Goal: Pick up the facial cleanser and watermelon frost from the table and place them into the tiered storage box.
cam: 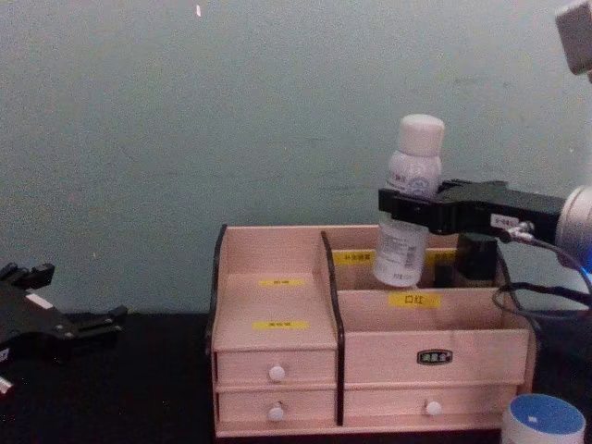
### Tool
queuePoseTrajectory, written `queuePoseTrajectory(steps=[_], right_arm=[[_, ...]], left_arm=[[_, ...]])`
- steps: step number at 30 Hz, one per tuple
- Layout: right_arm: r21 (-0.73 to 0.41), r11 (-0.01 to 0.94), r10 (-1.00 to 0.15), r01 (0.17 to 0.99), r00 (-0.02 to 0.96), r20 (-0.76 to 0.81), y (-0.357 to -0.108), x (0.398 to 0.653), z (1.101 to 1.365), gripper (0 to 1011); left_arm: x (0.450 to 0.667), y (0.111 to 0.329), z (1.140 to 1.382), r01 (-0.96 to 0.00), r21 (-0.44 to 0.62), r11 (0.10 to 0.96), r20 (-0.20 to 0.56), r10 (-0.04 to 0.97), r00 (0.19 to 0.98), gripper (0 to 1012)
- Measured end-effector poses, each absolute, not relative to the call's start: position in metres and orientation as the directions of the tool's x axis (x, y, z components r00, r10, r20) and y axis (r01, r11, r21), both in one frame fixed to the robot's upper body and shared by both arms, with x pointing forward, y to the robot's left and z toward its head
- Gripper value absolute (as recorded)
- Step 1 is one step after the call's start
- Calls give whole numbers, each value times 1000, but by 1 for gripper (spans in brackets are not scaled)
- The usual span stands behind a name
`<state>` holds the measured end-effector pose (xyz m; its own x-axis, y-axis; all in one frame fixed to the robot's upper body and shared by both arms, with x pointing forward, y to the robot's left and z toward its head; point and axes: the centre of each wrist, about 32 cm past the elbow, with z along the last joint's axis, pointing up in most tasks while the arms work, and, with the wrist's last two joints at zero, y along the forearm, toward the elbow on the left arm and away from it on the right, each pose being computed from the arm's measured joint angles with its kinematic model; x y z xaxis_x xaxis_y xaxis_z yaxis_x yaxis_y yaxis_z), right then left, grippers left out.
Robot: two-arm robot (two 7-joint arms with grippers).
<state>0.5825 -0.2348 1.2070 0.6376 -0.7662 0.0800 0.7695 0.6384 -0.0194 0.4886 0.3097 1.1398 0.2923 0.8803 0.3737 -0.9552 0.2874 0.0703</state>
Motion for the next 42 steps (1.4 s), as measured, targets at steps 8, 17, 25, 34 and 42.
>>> queuePoseTrajectory(steps=[8,17,25,34,42], right_arm=[[-31,633,-770,774,633,87,-229,595,1207,595],[-46,633,-769,773,634,75,-225,605,1207,595],[-59,631,-770,773,634,70,-222,612,1206,595],[-72,630,-770,773,634,67,-219,617,1203,594],[-90,627,-772,774,633,64,-219,619,1199,594]], left_arm=[[489,310,1140,-955,70,287,374,880,292,1001],[489,310,1140,-955,70,287,374,880,292,1001],[489,310,1140,-955,70,287,374,880,292,1001],[489,310,1140,-955,70,287,374,880,292,1001],[489,310,1140,-955,70,287,374,880,292,1001]])
